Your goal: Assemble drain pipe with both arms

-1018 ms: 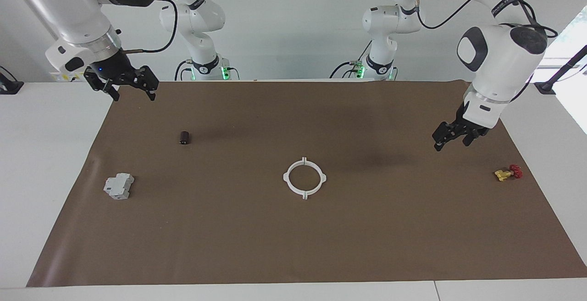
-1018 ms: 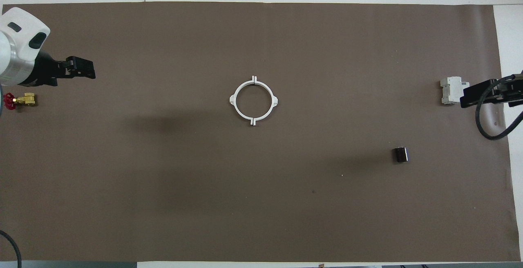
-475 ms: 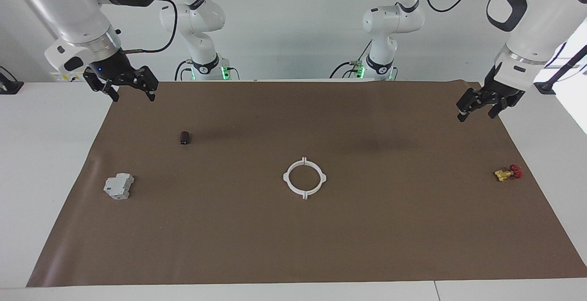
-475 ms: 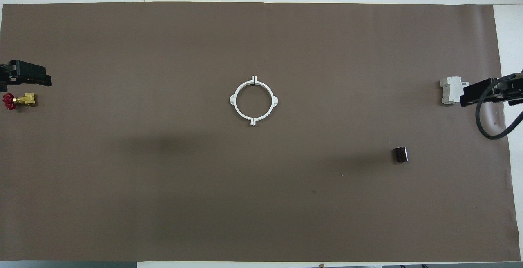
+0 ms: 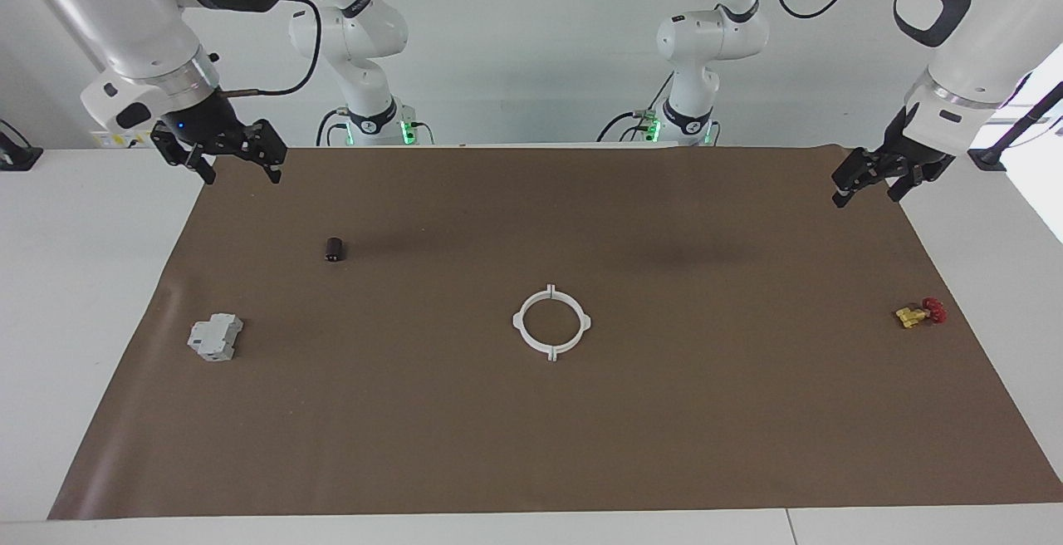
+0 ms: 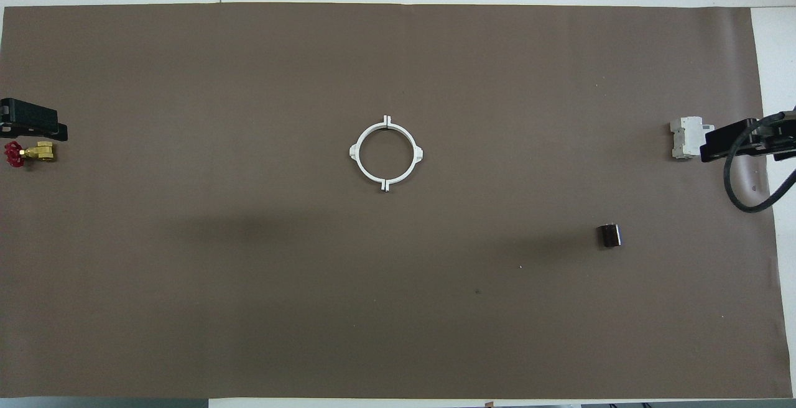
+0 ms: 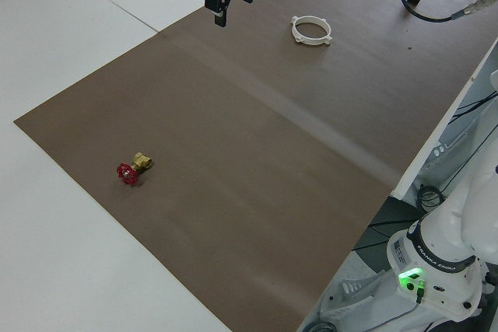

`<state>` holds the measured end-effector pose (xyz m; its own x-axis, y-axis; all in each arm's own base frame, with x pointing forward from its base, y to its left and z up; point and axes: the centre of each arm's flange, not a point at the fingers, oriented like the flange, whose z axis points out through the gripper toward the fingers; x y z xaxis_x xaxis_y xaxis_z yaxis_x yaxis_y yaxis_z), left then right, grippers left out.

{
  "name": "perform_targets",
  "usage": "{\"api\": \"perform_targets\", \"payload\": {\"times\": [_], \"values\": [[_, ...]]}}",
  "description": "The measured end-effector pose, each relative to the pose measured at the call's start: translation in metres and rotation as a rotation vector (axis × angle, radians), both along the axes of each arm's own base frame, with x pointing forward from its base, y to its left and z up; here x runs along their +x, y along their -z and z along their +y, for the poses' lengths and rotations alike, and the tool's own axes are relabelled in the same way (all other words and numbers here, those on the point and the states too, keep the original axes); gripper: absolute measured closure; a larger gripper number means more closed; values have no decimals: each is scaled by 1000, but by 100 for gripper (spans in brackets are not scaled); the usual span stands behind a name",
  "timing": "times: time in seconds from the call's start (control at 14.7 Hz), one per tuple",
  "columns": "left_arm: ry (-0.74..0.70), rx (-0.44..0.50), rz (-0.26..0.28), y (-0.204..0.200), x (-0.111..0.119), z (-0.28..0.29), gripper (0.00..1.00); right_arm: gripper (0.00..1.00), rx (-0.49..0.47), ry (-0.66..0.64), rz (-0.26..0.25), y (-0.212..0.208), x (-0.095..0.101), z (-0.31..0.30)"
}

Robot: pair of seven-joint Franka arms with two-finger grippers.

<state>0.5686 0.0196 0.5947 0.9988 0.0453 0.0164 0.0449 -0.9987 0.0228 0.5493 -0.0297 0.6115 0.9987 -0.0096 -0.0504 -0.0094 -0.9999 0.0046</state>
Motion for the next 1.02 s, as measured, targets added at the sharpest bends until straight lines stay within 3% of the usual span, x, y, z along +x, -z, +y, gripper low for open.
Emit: {"api": "perform_targets", "payload": {"times": [1.02], "values": [[1,-5,24,-4,-20,-1,0,0,0,0,0,0,0,0]]}}
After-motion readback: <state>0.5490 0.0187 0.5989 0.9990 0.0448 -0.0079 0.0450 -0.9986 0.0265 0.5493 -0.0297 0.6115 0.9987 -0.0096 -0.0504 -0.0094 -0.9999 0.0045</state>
